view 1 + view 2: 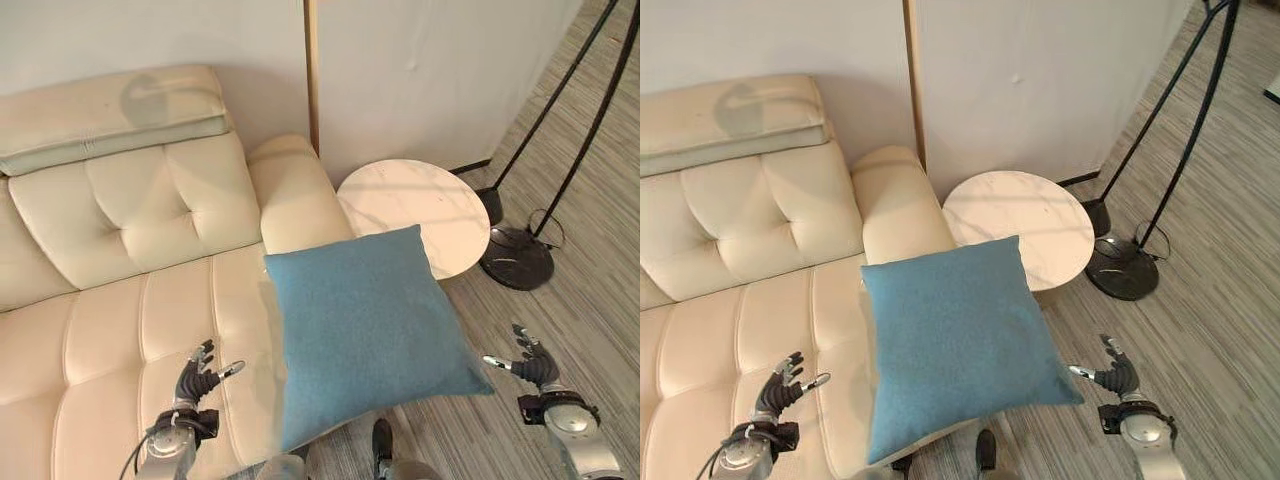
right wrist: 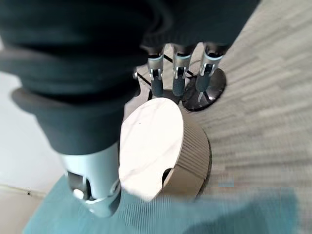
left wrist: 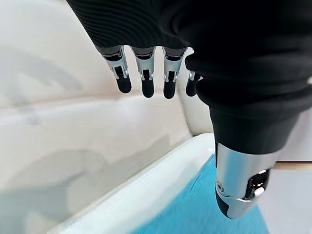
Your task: Pick up all the scattered cushions and arrange them neatly on the sofa.
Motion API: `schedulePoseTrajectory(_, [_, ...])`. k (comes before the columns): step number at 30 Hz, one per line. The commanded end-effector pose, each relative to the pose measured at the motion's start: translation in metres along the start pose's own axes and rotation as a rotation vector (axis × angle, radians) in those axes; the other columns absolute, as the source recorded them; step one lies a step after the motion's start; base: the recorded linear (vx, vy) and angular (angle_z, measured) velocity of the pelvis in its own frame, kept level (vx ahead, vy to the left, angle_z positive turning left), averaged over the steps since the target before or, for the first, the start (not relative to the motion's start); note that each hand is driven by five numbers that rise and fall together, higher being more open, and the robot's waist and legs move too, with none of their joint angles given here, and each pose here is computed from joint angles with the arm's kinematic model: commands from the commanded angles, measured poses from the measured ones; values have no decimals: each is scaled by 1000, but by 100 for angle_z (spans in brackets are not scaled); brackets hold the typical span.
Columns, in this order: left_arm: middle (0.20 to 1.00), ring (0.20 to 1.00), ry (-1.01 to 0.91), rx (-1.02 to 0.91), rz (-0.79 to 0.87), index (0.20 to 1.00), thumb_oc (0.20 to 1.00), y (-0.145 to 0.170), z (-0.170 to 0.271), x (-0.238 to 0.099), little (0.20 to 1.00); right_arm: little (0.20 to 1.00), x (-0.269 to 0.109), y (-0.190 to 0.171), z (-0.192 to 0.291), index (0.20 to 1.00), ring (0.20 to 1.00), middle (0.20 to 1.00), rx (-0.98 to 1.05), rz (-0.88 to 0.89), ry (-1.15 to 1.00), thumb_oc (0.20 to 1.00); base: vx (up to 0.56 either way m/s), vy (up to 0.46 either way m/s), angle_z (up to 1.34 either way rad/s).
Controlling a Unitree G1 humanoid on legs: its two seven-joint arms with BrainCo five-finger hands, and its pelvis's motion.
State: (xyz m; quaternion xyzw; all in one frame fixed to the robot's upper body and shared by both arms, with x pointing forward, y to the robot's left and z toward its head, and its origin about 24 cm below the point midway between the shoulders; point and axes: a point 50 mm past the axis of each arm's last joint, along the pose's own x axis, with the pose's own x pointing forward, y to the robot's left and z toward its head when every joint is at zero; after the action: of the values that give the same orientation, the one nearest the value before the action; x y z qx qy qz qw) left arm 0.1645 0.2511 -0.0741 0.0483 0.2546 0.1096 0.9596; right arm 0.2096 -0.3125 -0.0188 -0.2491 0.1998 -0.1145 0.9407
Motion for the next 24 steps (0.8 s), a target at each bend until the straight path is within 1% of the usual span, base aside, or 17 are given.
schedulePoseTrajectory(1, [1000, 1000, -125, -24, -19, 1000, 1000, 3, 33, 14, 1000, 1000, 9, -10, 25, 1000, 1000, 1000, -22, -21, -101, 1000, 28, -105, 27])
schedulePoseTrajectory(2, [1000, 1000, -133, -33, -40, 1000, 1000, -5, 37, 18, 1000, 1000, 14, -6, 28, 1000, 1000, 1000, -29, 8, -102, 1000, 7, -77, 20])
schedulePoseTrajectory(3, [1000, 1000, -133, -34, -39, 1000, 1000, -5, 37, 18, 1000, 1000, 14, -6, 29, 1000, 1000, 1000, -29, 9, -103, 1000, -36, -143, 21])
schedulePoseTrajectory(4, [1000, 1000, -153, -39, -71, 1000, 1000, -16, 45, 23, 1000, 1000, 20, 2, 33, 1000, 1000, 1000, -22, 35, -103, 1000, -43, -69, 24])
schedulePoseTrajectory(5, [1000, 1000, -154, -40, -71, 1000, 1000, -16, 45, 24, 1000, 1000, 20, 2, 33, 1000, 1000, 1000, -22, 35, -104, 1000, -149, -143, 27])
schedulePoseTrajectory(6, [1000, 1000, -180, -44, -104, 1000, 1000, -29, 56, 31, 1000, 1000, 27, 12, 42, 1000, 1000, 1000, -4, 63, -114, 1000, -174, -100, 39])
schedulePoseTrajectory(9, [1000, 1000, -246, -64, -154, 1000, 1000, -53, 82, 42, 1000, 1000, 40, 31, 66, 1000, 1000, 1000, 46, 97, -158, 1000, -208, -82, 29])
schedulePoseTrajectory(11, [1000, 1000, -322, -46, -206, 1000, 1000, -77, 112, 51, 1000, 1000, 51, 53, 95, 1000, 1000, 1000, 91, 137, -209, 1000, -226, -27, 4])
schedulePoseTrajectory(12, [1000, 1000, -398, -19, -234, 1000, 1000, -94, 143, 59, 1000, 1000, 59, 71, 126, 1000, 1000, 1000, 117, 172, -271, 1000, -162, -5, -12])
schedulePoseTrajectory(13, [1000, 1000, -399, -19, -234, 1000, 1000, -94, 144, 59, 1000, 1000, 59, 71, 127, 1000, 1000, 1000, 118, 172, -273, 1000, -117, 17, -13])
schedulePoseTrajectory(16, [1000, 1000, -491, 9, -259, 1000, 1000, -117, 188, 66, 1000, 1000, 64, 92, 169, 1000, 1000, 1000, 146, 207, -346, 1000, -55, 27, -3])
schedulePoseTrajectory(17, [1000, 1000, -492, 8, -259, 1000, 1000, -117, 189, 66, 1000, 1000, 64, 91, 169, 1000, 1000, 1000, 146, 206, -347, 1000, -55, 40, 0])
schedulePoseTrajectory(18, [1000, 1000, -552, 8, -272, 1000, 1000, -128, 212, 65, 1000, 944, 61, 105, 190, 944, 944, 944, 180, 240, -393, 944, -43, 41, -9])
schedulePoseTrajectory(19, [517, 517, -575, -8, -282, 517, 517, -133, 220, 62, 517, 200, 58, 110, 196, 200, 200, 200, 214, 254, -412, 200, -42, 56, -7])
schedulePoseTrajectory(20, [200, 200, -597, -22, -289, 200, 200, -136, 226, 60, 200, 200, 55, 115, 201, 200, 200, 200, 249, 271, -426, 200, -11, 50, -1])
schedulePoseTrajectory(21, [200, 200, -618, -39, -299, 200, 200, -139, 230, 57, 200, 200, 51, 120, 205, 200, 200, 200, 291, 292, -446, 200, 4, 51, 2])
schedulePoseTrajectory(24, [200, 200, -639, -63, -314, 200, 200, -142, 233, 52, 200, 200, 45, 127, 207, 200, 200, 200, 320, 321, -468, 200, 12, 39, -1])
